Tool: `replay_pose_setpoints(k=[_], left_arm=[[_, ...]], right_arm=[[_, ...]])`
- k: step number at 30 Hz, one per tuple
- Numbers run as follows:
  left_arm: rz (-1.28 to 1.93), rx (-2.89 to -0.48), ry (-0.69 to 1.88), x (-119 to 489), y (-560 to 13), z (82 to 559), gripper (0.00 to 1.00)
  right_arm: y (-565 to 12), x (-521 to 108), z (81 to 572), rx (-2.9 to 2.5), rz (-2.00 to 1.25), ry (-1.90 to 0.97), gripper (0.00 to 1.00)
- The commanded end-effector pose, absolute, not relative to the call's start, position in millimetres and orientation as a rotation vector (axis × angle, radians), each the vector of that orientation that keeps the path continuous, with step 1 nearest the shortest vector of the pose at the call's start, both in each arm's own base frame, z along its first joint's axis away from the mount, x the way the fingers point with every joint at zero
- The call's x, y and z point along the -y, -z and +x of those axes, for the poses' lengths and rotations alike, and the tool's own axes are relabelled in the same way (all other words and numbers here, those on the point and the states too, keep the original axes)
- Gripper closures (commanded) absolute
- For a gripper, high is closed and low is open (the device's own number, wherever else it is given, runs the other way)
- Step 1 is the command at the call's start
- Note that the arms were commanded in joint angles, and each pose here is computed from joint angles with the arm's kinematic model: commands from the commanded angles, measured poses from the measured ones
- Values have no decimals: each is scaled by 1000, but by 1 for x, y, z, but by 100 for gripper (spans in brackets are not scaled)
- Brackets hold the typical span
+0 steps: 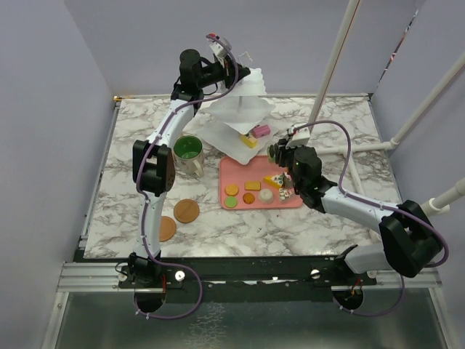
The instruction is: Serve the afternoon tea
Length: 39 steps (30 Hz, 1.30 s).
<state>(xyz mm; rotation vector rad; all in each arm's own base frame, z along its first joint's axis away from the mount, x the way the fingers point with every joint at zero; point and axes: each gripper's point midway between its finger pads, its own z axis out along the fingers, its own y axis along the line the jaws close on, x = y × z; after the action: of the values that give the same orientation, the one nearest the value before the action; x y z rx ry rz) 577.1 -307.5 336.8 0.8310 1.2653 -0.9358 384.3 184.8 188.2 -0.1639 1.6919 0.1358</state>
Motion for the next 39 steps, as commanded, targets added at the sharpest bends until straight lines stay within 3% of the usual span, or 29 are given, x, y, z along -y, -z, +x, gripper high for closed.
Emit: replay_pose_setpoints(k=[1, 14, 32, 39], left_arm=[[785, -1054, 756, 292, -415, 569, 100], [679, -985, 649, 275, -434, 573, 100], [502, -1189, 636, 260, -372, 579, 100], [504, -1202, 633, 258, -369, 576, 86]], right_arm=[[-215, -195, 397, -1617, -157, -185, 73], [-223, -208, 408, -1587, -181, -205, 73], [-212, -247, 443, -1553, -241, -266, 73], [-197, -258, 461, -1539, -235, -264, 73]])
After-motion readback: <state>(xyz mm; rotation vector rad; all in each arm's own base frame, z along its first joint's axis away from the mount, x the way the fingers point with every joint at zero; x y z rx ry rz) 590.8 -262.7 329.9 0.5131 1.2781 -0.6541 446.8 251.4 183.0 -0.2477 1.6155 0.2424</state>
